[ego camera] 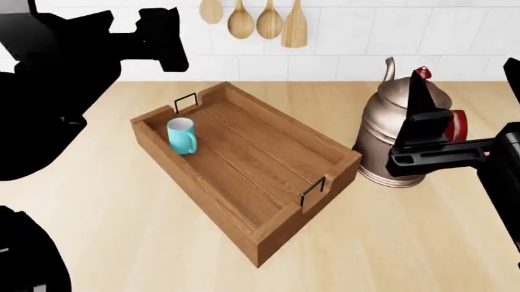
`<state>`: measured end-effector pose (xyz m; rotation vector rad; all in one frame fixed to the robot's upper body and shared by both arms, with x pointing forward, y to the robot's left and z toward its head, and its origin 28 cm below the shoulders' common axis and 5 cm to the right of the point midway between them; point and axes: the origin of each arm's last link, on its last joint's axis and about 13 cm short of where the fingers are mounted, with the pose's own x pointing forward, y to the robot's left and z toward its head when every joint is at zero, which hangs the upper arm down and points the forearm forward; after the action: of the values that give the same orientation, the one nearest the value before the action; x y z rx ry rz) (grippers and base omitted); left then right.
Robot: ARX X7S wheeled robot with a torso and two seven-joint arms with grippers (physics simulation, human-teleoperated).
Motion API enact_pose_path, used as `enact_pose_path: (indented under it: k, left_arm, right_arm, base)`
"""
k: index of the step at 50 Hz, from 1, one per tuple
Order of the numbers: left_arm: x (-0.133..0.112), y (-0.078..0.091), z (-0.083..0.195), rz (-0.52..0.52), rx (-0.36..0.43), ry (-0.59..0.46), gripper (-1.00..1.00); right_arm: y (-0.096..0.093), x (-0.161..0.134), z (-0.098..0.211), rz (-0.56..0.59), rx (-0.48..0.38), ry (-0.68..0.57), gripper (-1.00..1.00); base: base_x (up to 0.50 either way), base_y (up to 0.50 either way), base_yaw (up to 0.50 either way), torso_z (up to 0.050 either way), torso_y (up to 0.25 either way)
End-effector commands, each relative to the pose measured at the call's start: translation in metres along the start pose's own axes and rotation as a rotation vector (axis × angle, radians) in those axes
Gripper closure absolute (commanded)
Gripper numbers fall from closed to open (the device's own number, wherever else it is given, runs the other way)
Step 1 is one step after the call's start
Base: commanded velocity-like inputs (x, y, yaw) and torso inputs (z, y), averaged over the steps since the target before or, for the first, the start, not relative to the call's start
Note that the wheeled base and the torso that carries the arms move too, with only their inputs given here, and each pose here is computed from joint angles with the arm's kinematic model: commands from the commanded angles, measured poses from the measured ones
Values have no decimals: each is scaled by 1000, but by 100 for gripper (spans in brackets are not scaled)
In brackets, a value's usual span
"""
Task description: Pick the kettle from the counter and place it on the tray. Then pick the mug from the cabinet and place it on the tray. Then close the cabinet doors.
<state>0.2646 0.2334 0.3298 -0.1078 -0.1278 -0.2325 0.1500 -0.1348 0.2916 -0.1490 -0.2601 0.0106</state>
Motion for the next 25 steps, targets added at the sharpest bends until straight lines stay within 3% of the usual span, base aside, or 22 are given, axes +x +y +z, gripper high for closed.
enact_pose_path:
  k: [1, 25]
  left_arm:
    - [-17, 1, -3, -7, 19, -31, -100]
    - [-19, 1, -8, -13, 15, -18, -100]
  right_arm:
    - [-16, -1, -3, -35, 0, 112, -100]
    - [-26, 36, -35, -59, 30, 255, -100]
  base:
    - [0, 0, 0, 0, 0]
    - [0, 0, 0, 0, 0]
